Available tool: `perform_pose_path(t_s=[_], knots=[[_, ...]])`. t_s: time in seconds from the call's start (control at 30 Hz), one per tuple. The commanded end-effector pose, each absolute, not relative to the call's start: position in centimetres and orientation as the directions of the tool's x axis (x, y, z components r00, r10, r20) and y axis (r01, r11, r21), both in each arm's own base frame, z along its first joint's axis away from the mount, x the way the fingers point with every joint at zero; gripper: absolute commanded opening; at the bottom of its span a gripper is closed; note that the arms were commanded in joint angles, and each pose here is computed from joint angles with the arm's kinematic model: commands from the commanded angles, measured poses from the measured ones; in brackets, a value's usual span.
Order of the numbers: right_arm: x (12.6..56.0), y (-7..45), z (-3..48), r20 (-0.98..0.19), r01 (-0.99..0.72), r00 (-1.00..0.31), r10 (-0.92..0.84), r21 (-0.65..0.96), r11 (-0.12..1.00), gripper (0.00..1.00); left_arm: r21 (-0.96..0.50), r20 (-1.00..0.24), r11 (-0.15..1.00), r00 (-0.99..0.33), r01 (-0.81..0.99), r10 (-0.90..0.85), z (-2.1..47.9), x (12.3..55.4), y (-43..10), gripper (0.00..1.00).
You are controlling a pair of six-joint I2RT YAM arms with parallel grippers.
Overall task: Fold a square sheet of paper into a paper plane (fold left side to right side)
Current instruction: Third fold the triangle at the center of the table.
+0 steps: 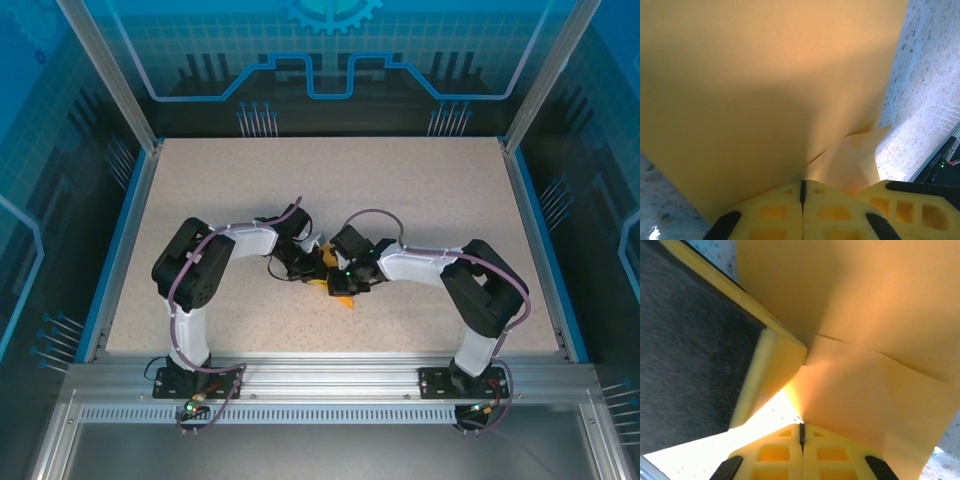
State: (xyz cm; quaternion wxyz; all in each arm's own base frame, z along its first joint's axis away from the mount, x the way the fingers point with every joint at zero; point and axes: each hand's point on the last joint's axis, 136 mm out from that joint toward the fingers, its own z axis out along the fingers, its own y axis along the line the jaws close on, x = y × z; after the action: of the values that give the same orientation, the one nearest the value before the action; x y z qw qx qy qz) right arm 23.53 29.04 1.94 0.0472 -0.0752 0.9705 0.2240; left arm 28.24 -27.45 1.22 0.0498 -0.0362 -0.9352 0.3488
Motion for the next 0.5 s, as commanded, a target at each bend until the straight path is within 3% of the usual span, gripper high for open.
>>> perform_pose_path(t_s=[0.0,0.47], knots=[[22.8,28.9,1.7,-0.076,-0.143,-0.99,-0.122,0.414,0.899,0.0,-0.553,0.153,0.833,-0.985,-0.019,0.079,-1.7,26.2,-25.4,0.07],[20.8,27.0,0.3,0.005,-0.091,-0.995,-0.1,0.371,0.924,0.0,-0.542,0.152,0.841,-0.985,-0.012,0.083,-1.7,26.2,-25.2,0.06]])
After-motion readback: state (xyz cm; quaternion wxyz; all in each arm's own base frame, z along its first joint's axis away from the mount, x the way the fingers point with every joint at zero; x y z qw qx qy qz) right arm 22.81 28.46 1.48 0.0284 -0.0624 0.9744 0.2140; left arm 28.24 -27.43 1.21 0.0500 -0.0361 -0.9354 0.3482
